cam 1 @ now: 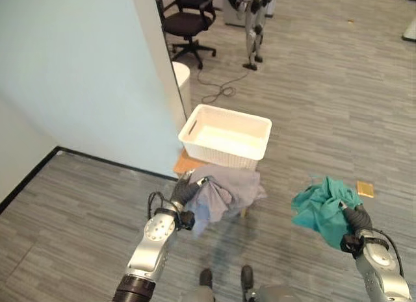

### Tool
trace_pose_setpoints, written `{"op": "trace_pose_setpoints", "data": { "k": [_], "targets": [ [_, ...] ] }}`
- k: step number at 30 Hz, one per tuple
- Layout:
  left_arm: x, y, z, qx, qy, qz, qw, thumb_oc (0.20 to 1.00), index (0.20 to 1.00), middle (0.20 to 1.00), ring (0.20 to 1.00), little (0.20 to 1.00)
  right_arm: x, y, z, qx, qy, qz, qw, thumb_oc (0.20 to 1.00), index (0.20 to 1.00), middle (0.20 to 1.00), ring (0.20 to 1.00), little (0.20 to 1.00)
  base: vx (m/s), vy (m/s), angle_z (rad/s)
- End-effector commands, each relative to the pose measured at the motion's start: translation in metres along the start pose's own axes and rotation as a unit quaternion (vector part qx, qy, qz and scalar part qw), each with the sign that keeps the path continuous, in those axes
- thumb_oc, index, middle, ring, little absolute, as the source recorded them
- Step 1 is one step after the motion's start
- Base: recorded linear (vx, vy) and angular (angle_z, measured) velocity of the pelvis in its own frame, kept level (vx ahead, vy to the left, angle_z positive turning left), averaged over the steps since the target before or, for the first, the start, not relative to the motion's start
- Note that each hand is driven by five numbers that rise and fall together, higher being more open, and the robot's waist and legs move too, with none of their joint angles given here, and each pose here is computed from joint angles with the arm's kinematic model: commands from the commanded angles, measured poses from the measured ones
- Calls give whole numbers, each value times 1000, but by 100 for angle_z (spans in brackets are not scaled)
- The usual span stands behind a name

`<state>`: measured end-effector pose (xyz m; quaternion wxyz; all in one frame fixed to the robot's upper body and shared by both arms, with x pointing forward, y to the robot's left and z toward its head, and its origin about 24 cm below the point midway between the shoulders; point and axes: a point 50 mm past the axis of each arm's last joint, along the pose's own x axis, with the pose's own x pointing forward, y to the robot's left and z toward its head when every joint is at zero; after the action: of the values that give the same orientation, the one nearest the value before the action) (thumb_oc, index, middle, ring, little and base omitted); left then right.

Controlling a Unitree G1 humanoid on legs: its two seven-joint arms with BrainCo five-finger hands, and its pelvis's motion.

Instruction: Pick up bed clothes into laundry basket.

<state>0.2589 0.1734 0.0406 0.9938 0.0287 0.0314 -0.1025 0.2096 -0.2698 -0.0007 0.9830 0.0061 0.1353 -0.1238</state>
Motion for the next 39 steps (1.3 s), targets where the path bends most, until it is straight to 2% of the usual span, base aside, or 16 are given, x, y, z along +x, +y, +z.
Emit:
{"op": "trace_pose_setpoints", "data": {
  "k": [1, 5, 8, 10, 11, 12, 13, 14, 19, 22, 30, 33, 34, 36, 39],
  "targets": [
    [-9, 12, 28, -3, -65, -7, 998, 200, 200, 200, 200, 200, 9, -11, 57, -30, -117, -19, 992, 200, 200, 200, 200, 200, 113, 131, -1],
    [-16, 9, 24, -1, -49, -41, 998, 200, 200, 200, 200, 200, 29, -34, 88, -86, -138, -48, 985, 200, 200, 200, 200, 200, 55, 100, 4],
    [-22, 4, 17, -13, -29, -70, 997, 200, 200, 200, 200, 200, 57, -60, 126, -174, -124, -69, 975, 200, 200, 200, 200, 200, 10, 77, -2],
    [-28, -2, 12, -25, -19, -90, 995, 200, 200, 200, 200, 200, 71, -67, 157, -215, -125, -74, 966, 200, 200, 200, 200, 200, -8, 50, 1],
    [-28, -1, 12, -25, -20, -90, 995, 200, 200, 200, 200, 200, 71, -67, 157, -215, -126, -74, 966, 200, 200, 200, 200, 200, 21, 53, -7],
    [-33, -3, 6, -27, -3, -101, 995, 200, 200, 200, 200, 200, 80, -70, 190, -259, -132, -82, 953, 200, 200, 200, 200, 200, 20, 63, -2],
    [-36, 0, 3, -20, 6, -95, 995, 200, 200, 200, 200, 200, 84, -70, 225, -283, -153, -97, 942, 200, 200, 200, 200, 200, 20, 64, -4],
    [-36, 1, 3, -21, 5, -92, 995, 200, 200, 200, 200, 200, 85, -68, 228, -285, -155, -95, 941, 200, 200, 200, 200, 200, -17, 50, -2],
    [-44, 13, -4, -1, 24, -66, 998, 200, 200, 200, 200, 200, 73, -49, 333, -358, -241, -138, 891, 200, 200, 200, 200, 200, -19, 32, 0],
    [-48, 17, -14, -2, 51, -67, 996, 200, 200, 200, 200, 200, 65, -39, 366, -378, -267, -155, 873, 200, 200, 200, 200, 200, -15, 29, 6],
    [-70, 36, -43, 28, 152, -101, 983, 200, 200, 200, 200, 200, 57, -27, 408, -421, -249, -222, 843, 200, 200, 200, 200, 200, -12, 29, 5],
    [-73, 41, -44, 39, 161, -99, 981, 200, 200, 200, 200, 200, 52, -27, 416, -434, -245, -245, 831, 200, 200, 200, 200, 200, -34, 16, 5],
    [-75, 44, -47, 26, 165, -87, 982, 200, 200, 200, 200, 200, 46, -38, 421, -464, -223, -281, 810, 200, 200, 200, 200, 200, -61, 20, 6],
    [-79, 46, -51, 6, 170, -71, 983, 200, 200, 200, 200, 200, 41, -44, 426, -475, -213, -301, 799, 200, 200, 200, 200, 200, -63, 14, 6],
    [-88, 49, -54, -11, 174, -51, 983, 200, 200, 200, 200, 200, 29, -55, 436, -450, -223, -323, 802, 200, 200, 200, 200, 200, -83, 13, 14]
  ]
}}
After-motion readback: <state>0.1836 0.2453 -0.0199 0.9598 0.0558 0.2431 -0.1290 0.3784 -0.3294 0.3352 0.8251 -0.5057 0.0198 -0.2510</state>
